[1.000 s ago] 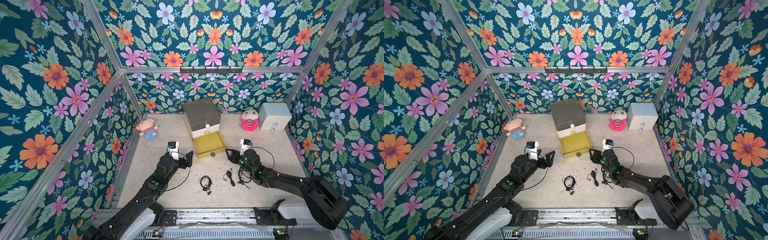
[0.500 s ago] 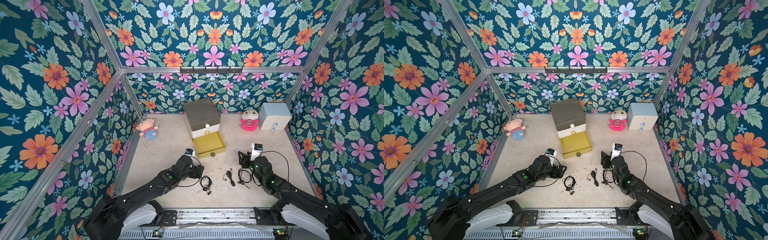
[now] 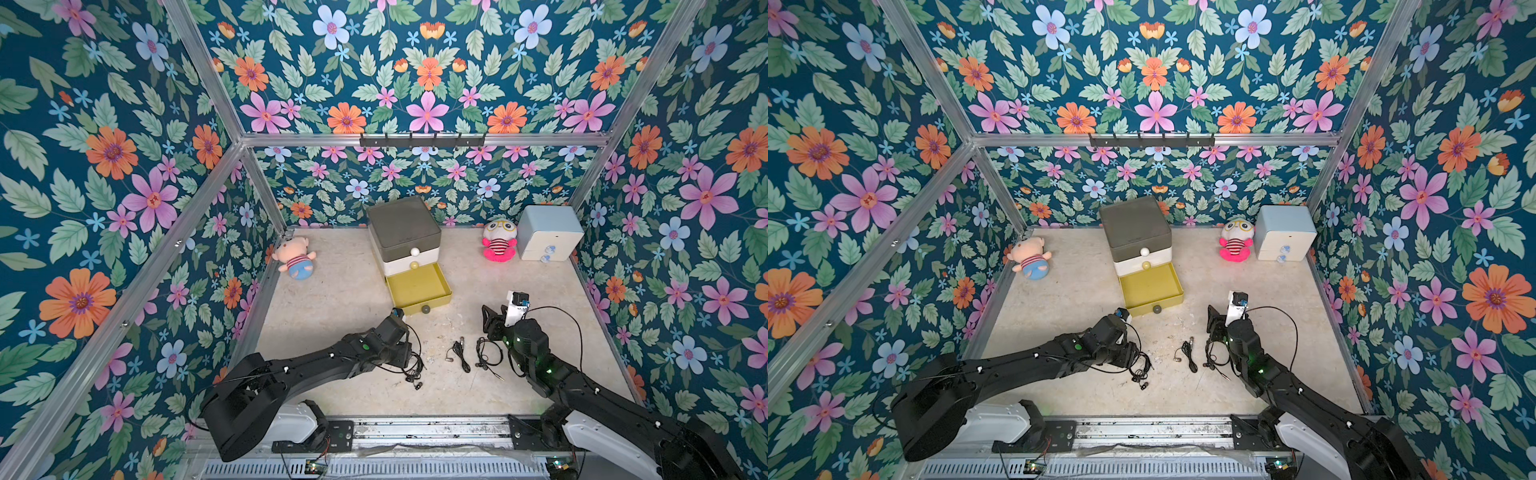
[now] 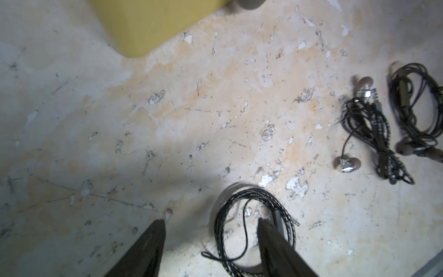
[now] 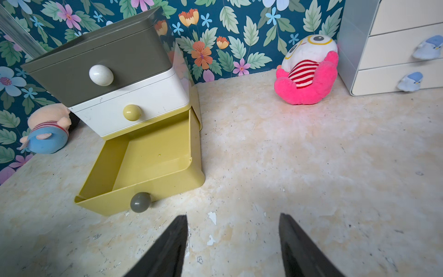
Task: Place the wired earphones into the drawer by color
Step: Pick up the wired earphones from the center of the board, then place the wired earphones in the drawer, then pick up the wired earphones from the center of the board.
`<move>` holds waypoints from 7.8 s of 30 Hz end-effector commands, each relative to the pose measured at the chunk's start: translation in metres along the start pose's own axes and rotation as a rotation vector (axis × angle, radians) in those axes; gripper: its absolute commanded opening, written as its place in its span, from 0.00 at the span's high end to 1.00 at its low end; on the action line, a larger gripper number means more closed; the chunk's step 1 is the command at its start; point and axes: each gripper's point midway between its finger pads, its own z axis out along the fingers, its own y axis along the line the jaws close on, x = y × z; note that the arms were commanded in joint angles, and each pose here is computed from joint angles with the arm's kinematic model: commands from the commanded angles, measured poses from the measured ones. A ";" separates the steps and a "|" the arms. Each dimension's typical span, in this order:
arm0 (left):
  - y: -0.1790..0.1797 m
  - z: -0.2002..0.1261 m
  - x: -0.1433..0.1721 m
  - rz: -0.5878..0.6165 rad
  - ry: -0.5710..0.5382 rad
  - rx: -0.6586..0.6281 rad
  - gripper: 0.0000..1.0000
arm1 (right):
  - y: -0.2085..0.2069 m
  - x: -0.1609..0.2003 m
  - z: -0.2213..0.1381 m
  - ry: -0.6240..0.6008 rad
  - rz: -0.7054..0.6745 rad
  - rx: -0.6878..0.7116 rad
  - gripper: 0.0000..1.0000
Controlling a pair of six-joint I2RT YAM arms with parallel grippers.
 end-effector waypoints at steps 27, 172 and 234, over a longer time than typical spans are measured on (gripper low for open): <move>-0.007 0.027 0.026 0.116 0.168 -0.049 0.65 | -0.010 -0.012 -0.010 -0.086 0.000 0.030 0.33; 0.092 -0.099 -0.108 0.017 -0.736 -0.249 0.01 | 0.005 0.039 -0.024 0.231 0.217 -0.059 0.31; 0.096 -0.101 -0.101 0.008 -0.745 -0.259 0.01 | 0.069 0.154 -0.028 0.758 0.206 -0.232 0.71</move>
